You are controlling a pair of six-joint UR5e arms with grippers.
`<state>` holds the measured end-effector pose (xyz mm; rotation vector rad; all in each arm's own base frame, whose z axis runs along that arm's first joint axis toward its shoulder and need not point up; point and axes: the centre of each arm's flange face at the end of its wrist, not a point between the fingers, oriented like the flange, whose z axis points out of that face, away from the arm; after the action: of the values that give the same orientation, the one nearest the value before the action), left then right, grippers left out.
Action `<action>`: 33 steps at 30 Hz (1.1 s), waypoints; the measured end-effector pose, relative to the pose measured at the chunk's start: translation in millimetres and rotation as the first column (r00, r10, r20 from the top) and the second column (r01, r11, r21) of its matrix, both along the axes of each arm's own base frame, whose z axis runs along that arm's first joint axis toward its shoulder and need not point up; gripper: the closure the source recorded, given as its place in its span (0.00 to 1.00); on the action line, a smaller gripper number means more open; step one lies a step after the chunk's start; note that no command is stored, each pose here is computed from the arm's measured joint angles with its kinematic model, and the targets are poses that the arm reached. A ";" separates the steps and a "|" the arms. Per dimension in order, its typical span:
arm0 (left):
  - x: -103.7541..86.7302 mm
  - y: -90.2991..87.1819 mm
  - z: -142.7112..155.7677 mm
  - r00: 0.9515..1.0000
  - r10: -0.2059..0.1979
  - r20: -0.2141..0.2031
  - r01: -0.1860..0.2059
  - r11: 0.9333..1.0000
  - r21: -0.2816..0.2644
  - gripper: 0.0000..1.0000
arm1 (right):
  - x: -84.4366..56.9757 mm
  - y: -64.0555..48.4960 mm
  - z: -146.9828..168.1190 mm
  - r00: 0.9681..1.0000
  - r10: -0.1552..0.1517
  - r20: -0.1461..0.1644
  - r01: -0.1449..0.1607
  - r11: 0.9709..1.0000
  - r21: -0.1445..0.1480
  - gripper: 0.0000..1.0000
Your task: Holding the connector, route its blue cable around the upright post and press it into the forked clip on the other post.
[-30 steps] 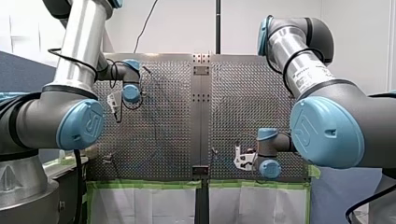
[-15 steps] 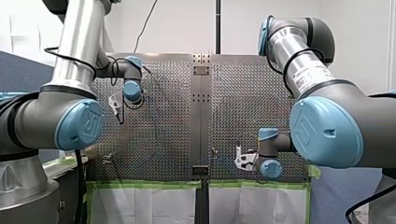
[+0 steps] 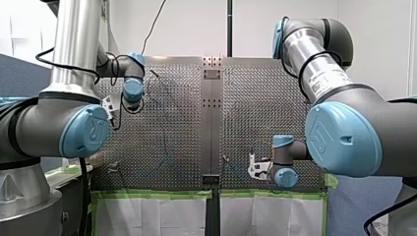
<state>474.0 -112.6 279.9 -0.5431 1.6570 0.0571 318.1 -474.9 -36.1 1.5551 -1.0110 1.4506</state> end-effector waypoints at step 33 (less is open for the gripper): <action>-61.3 1.0 174.6 0.997 0.007 0.071 -0.021 0.980 0.197 0.00 | 4.3 -1.8 0.7 1.000 0.014 -0.010 -0.014 1.000 0.014 0.93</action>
<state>412.7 -111.6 454.5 -0.4008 1.5587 0.2084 322.4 -476.6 -35.4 1.5804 -1.0084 1.4468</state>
